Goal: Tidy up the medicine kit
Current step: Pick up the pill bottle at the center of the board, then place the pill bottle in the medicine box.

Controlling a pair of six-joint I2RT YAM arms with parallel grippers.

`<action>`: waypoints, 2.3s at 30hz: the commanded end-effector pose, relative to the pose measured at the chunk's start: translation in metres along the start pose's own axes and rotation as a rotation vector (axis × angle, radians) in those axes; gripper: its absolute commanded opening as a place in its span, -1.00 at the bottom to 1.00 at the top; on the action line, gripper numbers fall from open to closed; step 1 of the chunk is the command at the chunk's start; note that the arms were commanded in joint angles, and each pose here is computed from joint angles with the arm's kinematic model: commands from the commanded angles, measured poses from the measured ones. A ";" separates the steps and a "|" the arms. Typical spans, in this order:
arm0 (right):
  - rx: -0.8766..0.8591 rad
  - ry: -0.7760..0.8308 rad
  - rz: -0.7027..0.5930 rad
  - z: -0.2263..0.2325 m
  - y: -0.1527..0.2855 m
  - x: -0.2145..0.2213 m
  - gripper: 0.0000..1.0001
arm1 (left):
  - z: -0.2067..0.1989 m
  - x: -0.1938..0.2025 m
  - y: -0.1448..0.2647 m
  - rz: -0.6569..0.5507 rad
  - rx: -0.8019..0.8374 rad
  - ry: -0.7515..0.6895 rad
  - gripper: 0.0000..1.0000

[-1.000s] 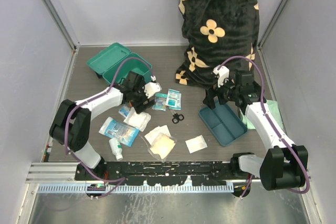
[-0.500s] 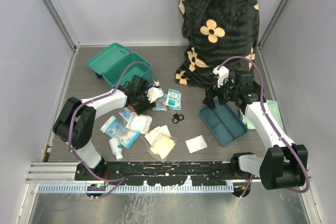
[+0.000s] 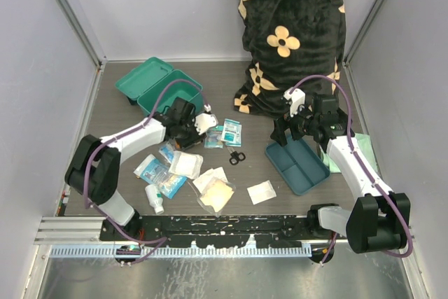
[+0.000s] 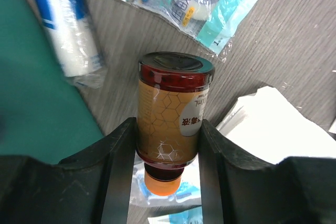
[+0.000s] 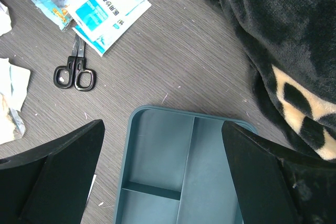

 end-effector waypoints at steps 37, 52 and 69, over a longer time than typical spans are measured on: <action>0.015 0.034 -0.030 -0.002 0.005 -0.007 1.00 | 0.147 -0.084 0.059 -0.190 -0.159 0.501 -0.51; 0.014 0.038 -0.028 -0.003 0.004 -0.006 1.00 | 0.152 -0.082 -0.002 -0.167 -0.035 0.543 -0.41; 0.036 0.044 -0.018 -0.004 0.006 -0.006 1.00 | 0.140 -0.077 -0.032 -0.181 0.144 0.539 -0.20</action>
Point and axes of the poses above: each gripper's point midway between its finger pads, its own y axis back along the fingers, its own z axis along the line the jaws close on, x = y × z, the point moved 9 cm from there along y, back along the fingers, and after that the axes turned 14 degrees about y, right-handed, at the moved point
